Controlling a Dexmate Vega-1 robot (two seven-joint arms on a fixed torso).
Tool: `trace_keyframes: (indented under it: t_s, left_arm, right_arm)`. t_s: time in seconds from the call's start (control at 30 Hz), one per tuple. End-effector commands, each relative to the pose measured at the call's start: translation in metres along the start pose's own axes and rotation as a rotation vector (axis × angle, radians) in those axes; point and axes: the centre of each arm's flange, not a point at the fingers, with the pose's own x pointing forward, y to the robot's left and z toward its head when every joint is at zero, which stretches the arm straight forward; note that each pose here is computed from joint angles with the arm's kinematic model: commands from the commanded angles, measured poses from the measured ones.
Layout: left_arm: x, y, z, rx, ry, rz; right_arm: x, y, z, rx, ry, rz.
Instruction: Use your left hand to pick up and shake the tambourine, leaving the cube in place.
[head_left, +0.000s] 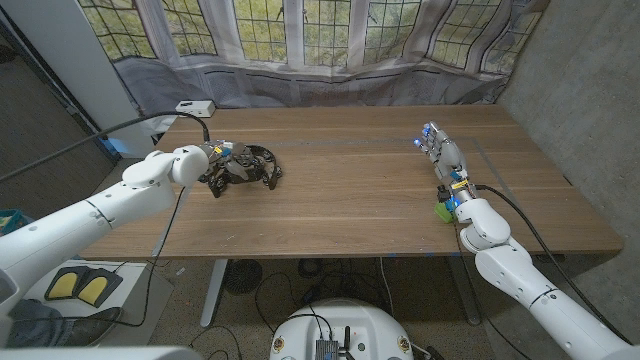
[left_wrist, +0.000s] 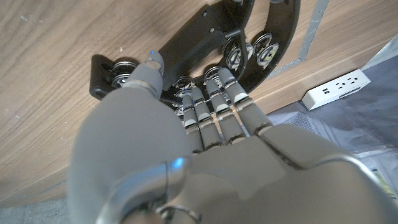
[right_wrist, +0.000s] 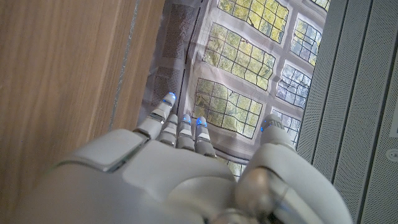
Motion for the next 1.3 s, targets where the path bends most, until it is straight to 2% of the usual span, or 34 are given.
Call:
trace_keyframes:
  t_s: [0.03,0.37,0.7,0.87,1.07,1.3]
  left_arm:
    - [0.005,-0.011,-0.007,-0.011,0.018,0.002]
    - [0.012,-0.024,-0.008,-0.050,0.010,0.002]
    - [0.012,-0.035,-0.006,-0.051,0.005,-0.006]
    - [0.010,-0.039,-0.003,-0.027,0.027,0.021]
    - [0.011,-0.045,-0.002,-0.040,0.024,0.018]
    - [0.013,-0.056,0.003,-0.044,0.023,0.049]
  right_arm:
    - [0.001,-0.001,-0.003,0.003,0.008,-0.006]
    - [0.000,0.000,-0.004,0.003,0.011,-0.010]
    - [-0.001,0.000,-0.007,0.006,0.021,-0.008]
    - [0.000,-0.001,-0.009,-0.002,0.031,0.005]
    - [0.000,-0.002,-0.012,0.007,0.036,0.001]
    - [0.001,-0.002,-0.014,0.011,0.043,0.009]
